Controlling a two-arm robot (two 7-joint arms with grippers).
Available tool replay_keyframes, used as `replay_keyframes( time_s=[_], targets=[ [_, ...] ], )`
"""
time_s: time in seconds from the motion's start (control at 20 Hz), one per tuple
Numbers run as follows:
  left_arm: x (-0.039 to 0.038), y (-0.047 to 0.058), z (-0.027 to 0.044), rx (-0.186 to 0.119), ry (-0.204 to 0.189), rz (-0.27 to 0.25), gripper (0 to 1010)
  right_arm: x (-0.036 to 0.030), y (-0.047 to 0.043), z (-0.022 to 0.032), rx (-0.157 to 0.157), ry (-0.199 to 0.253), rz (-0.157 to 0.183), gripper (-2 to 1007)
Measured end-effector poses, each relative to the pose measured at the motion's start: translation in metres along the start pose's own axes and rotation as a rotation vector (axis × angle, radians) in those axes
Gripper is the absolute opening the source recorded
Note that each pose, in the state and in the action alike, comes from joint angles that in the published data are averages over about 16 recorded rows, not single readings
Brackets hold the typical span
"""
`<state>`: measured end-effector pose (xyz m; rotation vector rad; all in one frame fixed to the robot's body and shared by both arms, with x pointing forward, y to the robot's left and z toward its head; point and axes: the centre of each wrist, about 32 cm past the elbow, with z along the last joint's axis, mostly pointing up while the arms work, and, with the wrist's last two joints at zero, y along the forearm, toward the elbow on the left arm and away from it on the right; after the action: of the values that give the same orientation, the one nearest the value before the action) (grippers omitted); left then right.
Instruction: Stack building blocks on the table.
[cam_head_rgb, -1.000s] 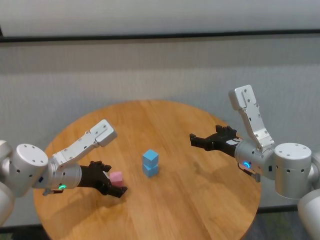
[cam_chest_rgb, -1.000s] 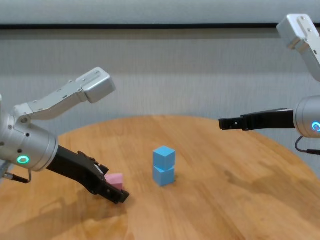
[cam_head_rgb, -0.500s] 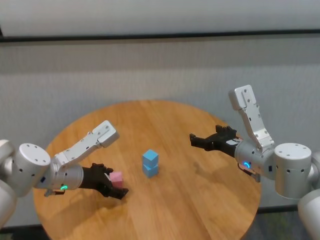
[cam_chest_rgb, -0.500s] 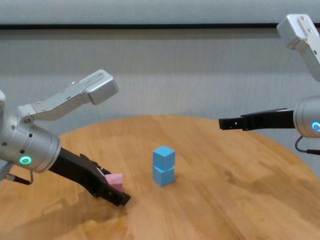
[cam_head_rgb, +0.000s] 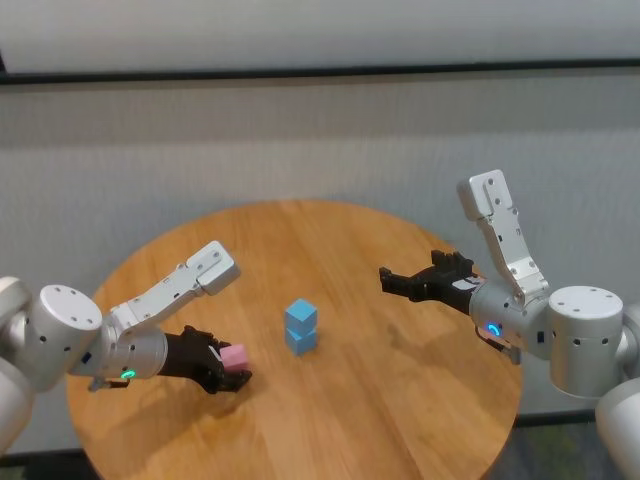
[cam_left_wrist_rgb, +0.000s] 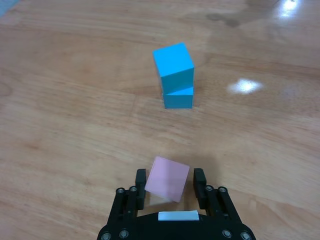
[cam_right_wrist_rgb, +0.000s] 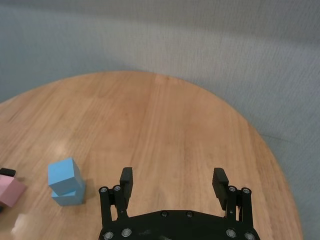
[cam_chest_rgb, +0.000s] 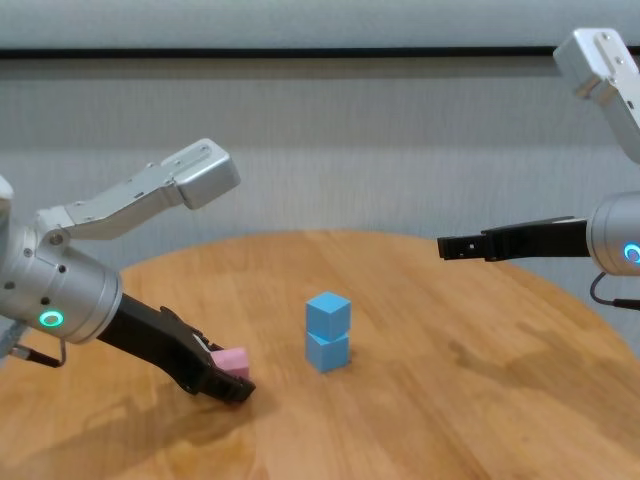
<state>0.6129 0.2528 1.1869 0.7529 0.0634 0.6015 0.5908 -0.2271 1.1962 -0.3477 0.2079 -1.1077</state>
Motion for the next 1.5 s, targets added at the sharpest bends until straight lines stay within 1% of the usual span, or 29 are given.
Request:
replay_keyframes(
  time_s=[0.2, 0.45, 0.65, 0.85, 0.95, 1.1, 1.3, 1.5],
  targets=[
    [-0.0001, 0.000, 0.0009, 0.003, -0.003, 0.001, 536, 0.0000, 0.0000, 0.0000, 0.000, 0.000, 0.000, 1004],
    [-0.0001, 0.001, 0.0021, 0.004, -0.005, 0.005, 438, 0.0000, 0.0000, 0.0000, 0.000, 0.000, 0.000, 1004],
    [-0.0001, 0.005, 0.0036, -0.003, -0.001, 0.013, 405, 0.0000, 0.0000, 0.0000, 0.000, 0.000, 0.000, 1005],
    [-0.0003, 0.012, 0.0096, -0.019, 0.001, 0.028, 401, 0.0000, 0.0000, 0.0000, 0.000, 0.000, 0.000, 1005],
    [-0.0005, 0.016, 0.0148, -0.029, 0.001, 0.037, 401, 0.0000, 0.0000, 0.0000, 0.000, 0.000, 0.000, 1005],
    [-0.0012, 0.022, 0.0257, -0.045, 0.000, 0.050, 401, 0.0000, 0.0000, 0.0000, 0.000, 0.000, 0.000, 1005],
    [-0.0035, 0.029, 0.0450, -0.063, -0.007, 0.062, 401, 0.0000, 0.0000, 0.0000, 0.000, 0.000, 0.000, 1004],
    [-0.0061, 0.032, 0.0663, -0.069, -0.020, 0.067, 401, 0.0000, 0.0000, 0.0000, 0.000, 0.000, 0.000, 1004]
  ],
)
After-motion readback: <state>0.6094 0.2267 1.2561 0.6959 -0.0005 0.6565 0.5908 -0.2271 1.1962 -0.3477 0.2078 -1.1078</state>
